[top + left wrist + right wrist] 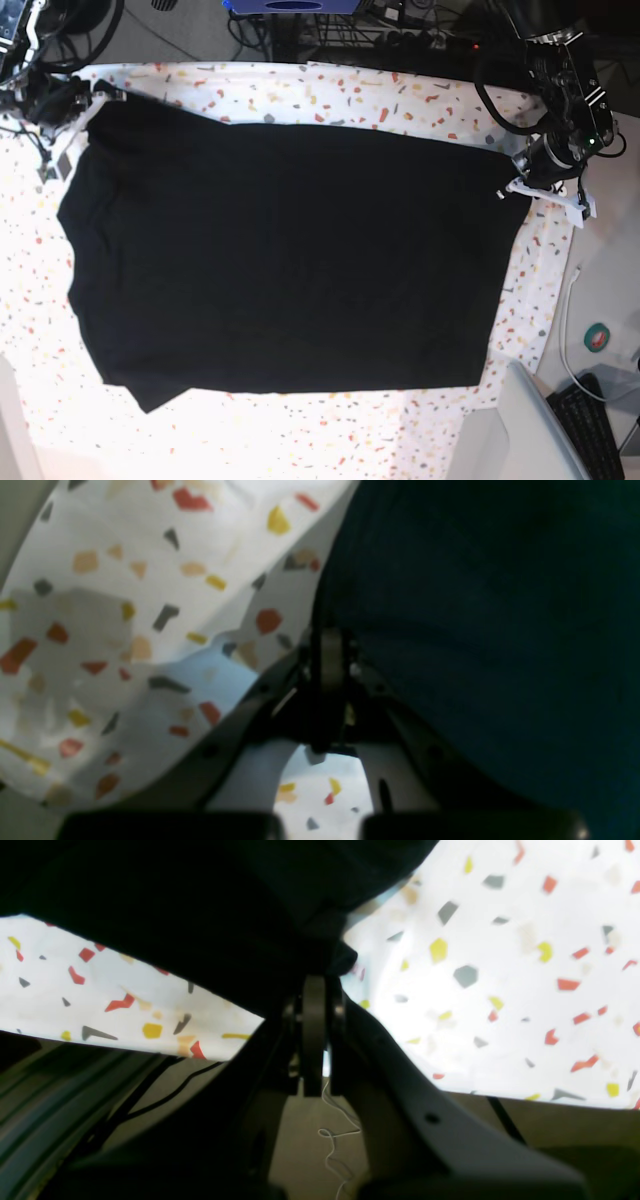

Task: Layout the t-shirt on the table in an organized manner, then fold the t-shirt properly
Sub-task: 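Drag the shirt edge with both grippers to square the body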

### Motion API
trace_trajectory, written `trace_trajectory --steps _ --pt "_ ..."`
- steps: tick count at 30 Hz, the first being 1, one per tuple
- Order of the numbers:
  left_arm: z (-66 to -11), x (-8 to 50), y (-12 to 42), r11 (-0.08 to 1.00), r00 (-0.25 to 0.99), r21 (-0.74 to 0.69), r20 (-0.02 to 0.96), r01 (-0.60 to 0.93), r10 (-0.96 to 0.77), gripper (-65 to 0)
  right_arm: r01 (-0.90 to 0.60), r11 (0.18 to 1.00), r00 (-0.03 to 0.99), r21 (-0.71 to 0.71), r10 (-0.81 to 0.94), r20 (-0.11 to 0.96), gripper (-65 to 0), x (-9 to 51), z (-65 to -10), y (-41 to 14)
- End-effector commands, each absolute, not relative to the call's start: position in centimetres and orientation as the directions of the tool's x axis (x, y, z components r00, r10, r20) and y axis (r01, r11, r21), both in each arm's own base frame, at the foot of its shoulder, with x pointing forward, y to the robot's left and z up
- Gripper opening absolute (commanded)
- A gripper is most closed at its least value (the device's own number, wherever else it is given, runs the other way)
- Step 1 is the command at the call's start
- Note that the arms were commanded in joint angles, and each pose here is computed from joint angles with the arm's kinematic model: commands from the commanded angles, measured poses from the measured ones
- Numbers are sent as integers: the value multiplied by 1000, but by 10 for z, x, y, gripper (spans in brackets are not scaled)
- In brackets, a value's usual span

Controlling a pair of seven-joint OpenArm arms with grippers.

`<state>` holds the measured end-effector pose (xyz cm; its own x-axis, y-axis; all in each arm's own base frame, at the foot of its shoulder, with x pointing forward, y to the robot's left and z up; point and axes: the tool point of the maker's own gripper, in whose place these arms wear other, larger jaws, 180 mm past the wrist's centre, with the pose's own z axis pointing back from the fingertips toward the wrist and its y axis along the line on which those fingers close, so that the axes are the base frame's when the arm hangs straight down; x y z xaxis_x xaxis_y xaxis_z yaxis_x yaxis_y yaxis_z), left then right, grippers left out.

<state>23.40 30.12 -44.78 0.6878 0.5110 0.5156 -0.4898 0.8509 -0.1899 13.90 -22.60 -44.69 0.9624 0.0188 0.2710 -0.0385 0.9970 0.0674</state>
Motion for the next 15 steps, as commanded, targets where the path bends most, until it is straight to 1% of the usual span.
trace_trajectory --steps 1,5,6,7,8,10,11,12,13,15 --pt "-436 242 310 855 666 -182 555 -486 497 -650 -47 998 962 52 31 273 -650 137 -443 -230" --pt "-437 234 308 858 673 -173 554 -483 490 -650 -75 997 966 28 66 252 -650 126 -433 -229" --pt "-436 232 308 860 674 -170 556 -481 487 -650 -92 996 964 17 84 254 -641 124 -429 -231" --pt "-435 227 308 863 678 -163 556 -479 481 -638 -120 993 961 8 114 250 -558 122 -425 -230" --pt "-434 224 307 864 679 -161 557 -477 478 -545 -147 989 958 -1 143 247 -483 121 -421 -229" --pt "-430 220 309 867 678 -152 565 -474 469 -329 -214 977 947 -18 212 241 -345 120 -414 -227" --pt "-429 216 309 870 681 -145 567 -471 463 -235 -237 971 940 -21 235 245 -309 121 -412 -226" --pt "-427 213 309 873 683 -138 571 -467 456 -165 -240 971 939 -21 237 248 -306 120 -412 -227" --pt "-424 211 310 877 683 -132 578 -462 447 -97 -223 975 941 -26 222 256 -318 120 -410 -231" --pt "-417 205 311 884 683 -117 592 -454 429 -13 -184 982 935 -40 188 300 -348 127 -404 -239"
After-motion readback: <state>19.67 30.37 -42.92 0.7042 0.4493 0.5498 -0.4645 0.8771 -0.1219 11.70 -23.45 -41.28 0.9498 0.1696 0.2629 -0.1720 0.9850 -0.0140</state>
